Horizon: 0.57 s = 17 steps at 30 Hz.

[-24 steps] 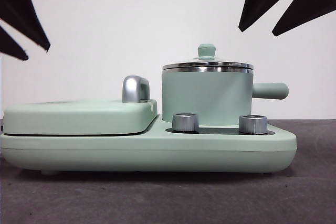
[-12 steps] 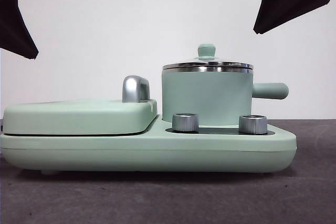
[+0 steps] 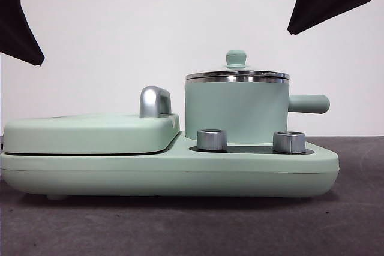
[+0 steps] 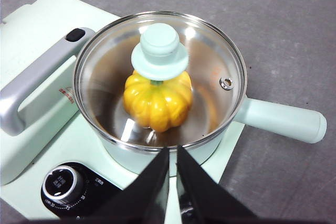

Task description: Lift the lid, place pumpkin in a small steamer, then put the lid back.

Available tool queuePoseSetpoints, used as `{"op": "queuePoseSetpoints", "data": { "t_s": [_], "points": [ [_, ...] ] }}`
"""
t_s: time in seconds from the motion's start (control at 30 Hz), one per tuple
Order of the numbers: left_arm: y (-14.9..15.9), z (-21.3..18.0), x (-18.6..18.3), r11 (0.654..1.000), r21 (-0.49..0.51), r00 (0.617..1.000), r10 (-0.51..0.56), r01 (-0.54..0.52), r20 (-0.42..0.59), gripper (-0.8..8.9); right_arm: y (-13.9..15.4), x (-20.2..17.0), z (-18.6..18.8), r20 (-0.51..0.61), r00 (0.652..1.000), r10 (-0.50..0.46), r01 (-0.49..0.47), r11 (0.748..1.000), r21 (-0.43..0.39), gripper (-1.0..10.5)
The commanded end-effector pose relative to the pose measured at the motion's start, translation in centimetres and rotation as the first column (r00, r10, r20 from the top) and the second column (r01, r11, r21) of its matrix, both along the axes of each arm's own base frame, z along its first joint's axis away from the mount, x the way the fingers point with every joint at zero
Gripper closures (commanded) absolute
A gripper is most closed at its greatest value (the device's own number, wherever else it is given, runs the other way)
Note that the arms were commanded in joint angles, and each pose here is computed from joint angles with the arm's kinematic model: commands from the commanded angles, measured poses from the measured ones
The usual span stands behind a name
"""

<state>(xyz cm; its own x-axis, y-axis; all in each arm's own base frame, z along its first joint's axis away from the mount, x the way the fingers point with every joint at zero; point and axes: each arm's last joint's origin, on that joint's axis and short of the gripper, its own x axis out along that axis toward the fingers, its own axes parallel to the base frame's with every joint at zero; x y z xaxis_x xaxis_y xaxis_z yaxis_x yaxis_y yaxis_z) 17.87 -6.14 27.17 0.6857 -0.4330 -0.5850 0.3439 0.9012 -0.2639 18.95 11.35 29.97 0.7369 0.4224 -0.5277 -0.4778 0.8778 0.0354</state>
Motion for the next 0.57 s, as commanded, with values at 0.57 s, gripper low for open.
{"op": "queuePoseSetpoints", "data": {
  "t_s": [0.57],
  "points": [
    [5.3, -8.2, -7.1, 0.944, -0.078, 0.818, 0.317, -0.320, 0.480, 8.04, 0.2, 0.1, 0.1, 0.009, 1.000, 0.008, -0.008, 1.000, 0.001, 9.3]
  ]
}}
